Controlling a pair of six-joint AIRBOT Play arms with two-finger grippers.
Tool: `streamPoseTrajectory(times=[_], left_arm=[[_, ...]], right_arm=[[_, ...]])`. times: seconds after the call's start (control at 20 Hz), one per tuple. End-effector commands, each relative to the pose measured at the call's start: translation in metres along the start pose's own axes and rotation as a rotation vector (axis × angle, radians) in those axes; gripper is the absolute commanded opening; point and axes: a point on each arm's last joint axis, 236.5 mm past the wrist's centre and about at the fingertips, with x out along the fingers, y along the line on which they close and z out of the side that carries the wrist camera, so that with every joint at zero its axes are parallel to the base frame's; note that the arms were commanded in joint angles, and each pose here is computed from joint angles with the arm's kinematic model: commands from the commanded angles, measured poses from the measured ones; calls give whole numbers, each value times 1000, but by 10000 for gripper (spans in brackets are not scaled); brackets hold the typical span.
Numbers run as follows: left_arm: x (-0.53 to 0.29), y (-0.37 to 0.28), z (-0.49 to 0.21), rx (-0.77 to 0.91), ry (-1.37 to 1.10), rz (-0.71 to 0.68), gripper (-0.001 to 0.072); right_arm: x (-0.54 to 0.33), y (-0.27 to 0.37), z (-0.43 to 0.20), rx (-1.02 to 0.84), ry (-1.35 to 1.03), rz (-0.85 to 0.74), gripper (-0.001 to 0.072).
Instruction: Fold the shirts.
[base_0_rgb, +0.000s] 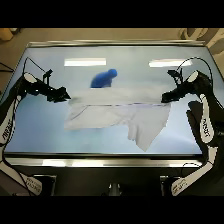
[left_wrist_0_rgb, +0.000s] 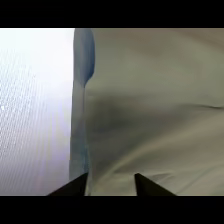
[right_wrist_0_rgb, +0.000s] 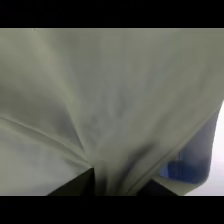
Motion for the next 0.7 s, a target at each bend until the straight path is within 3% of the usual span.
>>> streamPoseTrajectory(times=[0.0,0.1,0.25,0.45,0.65], left_arm=[[-16,6,-19,-40,99,1,508],[-47,22,-22,-49,111,36,497],[-80,37,-42,-89,133,40,497],[-54,43,-126,-93,269,27,497],[-26,58,-164,-102,247,44,497]], right_arm=[[-19,-4,10,6,-40,-33,401],[-53,-21,0,-15,-29,-102,428],[-76,-14,-56,71,91,57,420],[-57,23,-127,74,241,186,420],[-55,40,-141,64,209,196,419]])
